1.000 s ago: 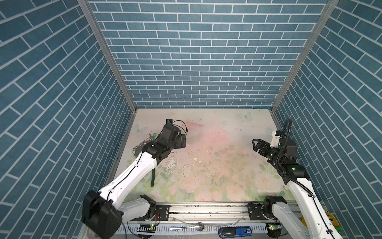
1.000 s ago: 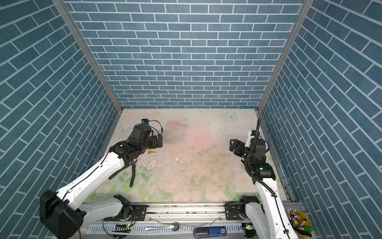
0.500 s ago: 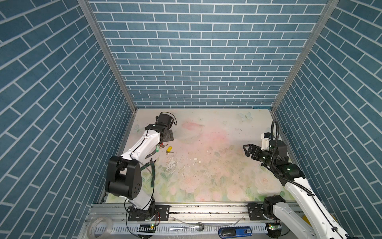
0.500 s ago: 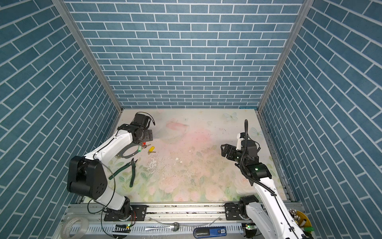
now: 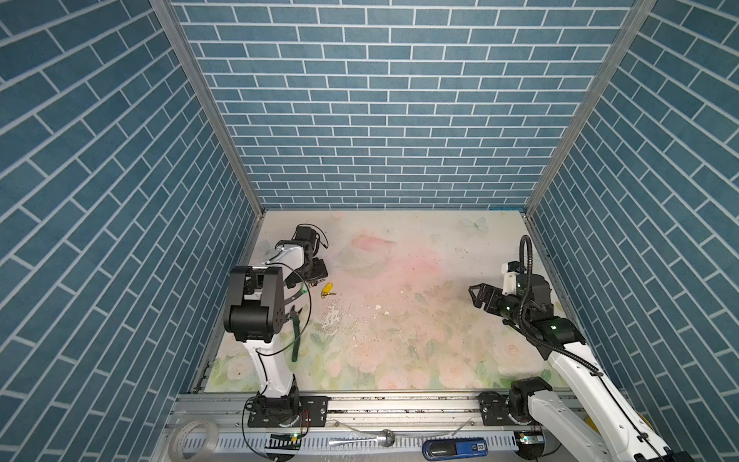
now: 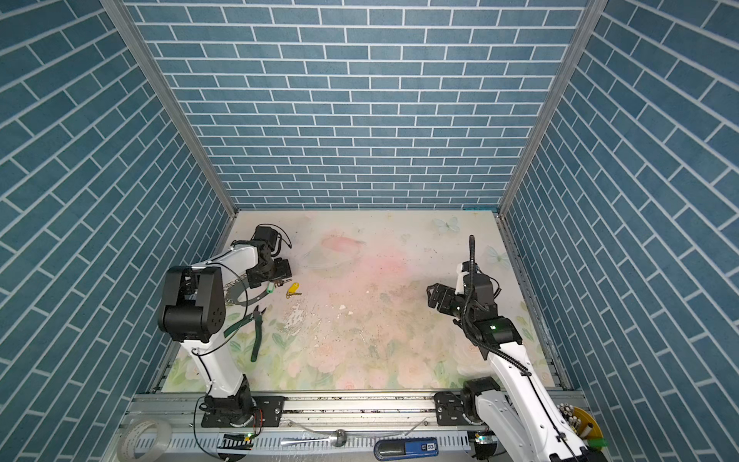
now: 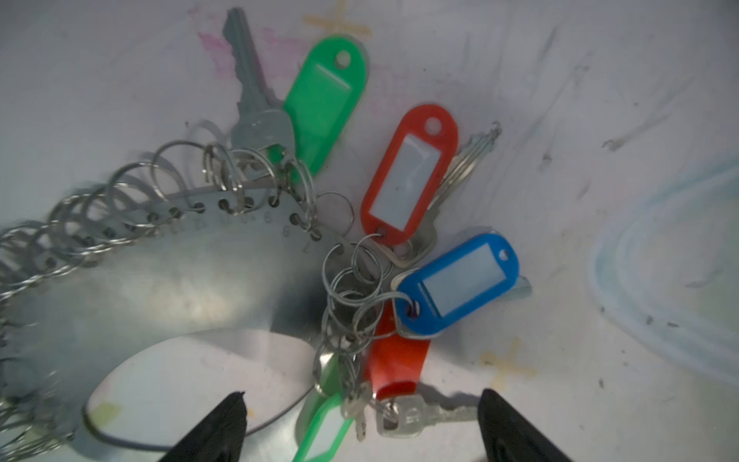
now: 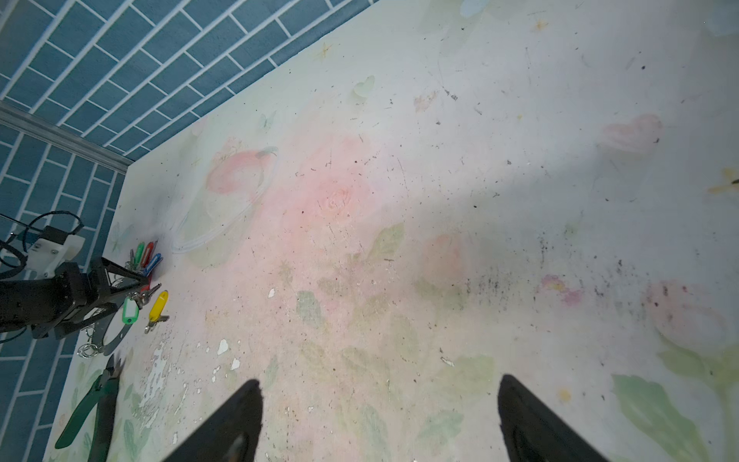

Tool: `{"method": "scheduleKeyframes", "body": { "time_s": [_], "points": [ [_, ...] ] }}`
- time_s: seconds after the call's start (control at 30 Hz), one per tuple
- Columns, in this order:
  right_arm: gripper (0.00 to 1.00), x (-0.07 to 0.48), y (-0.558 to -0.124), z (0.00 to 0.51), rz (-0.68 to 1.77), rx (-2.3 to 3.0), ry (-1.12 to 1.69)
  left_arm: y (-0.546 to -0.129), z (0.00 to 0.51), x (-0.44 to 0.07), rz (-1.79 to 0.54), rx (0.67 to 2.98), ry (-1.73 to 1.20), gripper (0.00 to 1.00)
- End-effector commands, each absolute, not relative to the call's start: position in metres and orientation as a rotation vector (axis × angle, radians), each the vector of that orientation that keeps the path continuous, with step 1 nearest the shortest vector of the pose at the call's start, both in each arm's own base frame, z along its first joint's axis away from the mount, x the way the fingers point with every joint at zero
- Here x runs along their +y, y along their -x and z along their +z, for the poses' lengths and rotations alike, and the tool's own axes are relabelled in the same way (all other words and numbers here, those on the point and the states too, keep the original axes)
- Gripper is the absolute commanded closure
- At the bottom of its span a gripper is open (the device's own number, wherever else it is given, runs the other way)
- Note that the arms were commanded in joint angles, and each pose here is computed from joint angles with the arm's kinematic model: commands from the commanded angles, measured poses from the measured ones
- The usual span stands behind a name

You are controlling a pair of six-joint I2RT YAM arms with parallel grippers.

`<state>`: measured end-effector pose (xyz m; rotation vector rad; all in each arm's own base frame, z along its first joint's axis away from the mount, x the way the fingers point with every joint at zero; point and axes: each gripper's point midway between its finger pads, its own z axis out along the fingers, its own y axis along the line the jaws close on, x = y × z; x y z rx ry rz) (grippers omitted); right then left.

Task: Put the keys on the keyring
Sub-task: 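Raise both arms and move the left gripper over the metal keyring plate, then grasp the metal keyring plate edge with the left gripper and lift it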

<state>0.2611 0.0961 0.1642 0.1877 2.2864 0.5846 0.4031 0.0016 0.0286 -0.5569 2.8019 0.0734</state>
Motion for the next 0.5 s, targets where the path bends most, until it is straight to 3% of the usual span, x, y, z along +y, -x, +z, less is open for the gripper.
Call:
{"method": "scheduleKeyframes", "body": {
  "time_s": [0.0,0.27,0.47],
  "points": [
    [0.09,0.092,-0.257,0.151,0.547,2.323,-0.192,-0.419,0.026,-0.011,-0.041,2.794,0.546,0.1],
    [0.09,0.092,-0.258,0.148,0.541,2.331,-0.2,-0.424,0.01,-0.045,-0.221,2.825,0.505,0.19],
    [0.1,0.091,-0.261,0.149,0.532,2.337,-0.211,-0.423,0.021,-0.107,-0.298,2.826,0.334,0.23]
  ]
}}
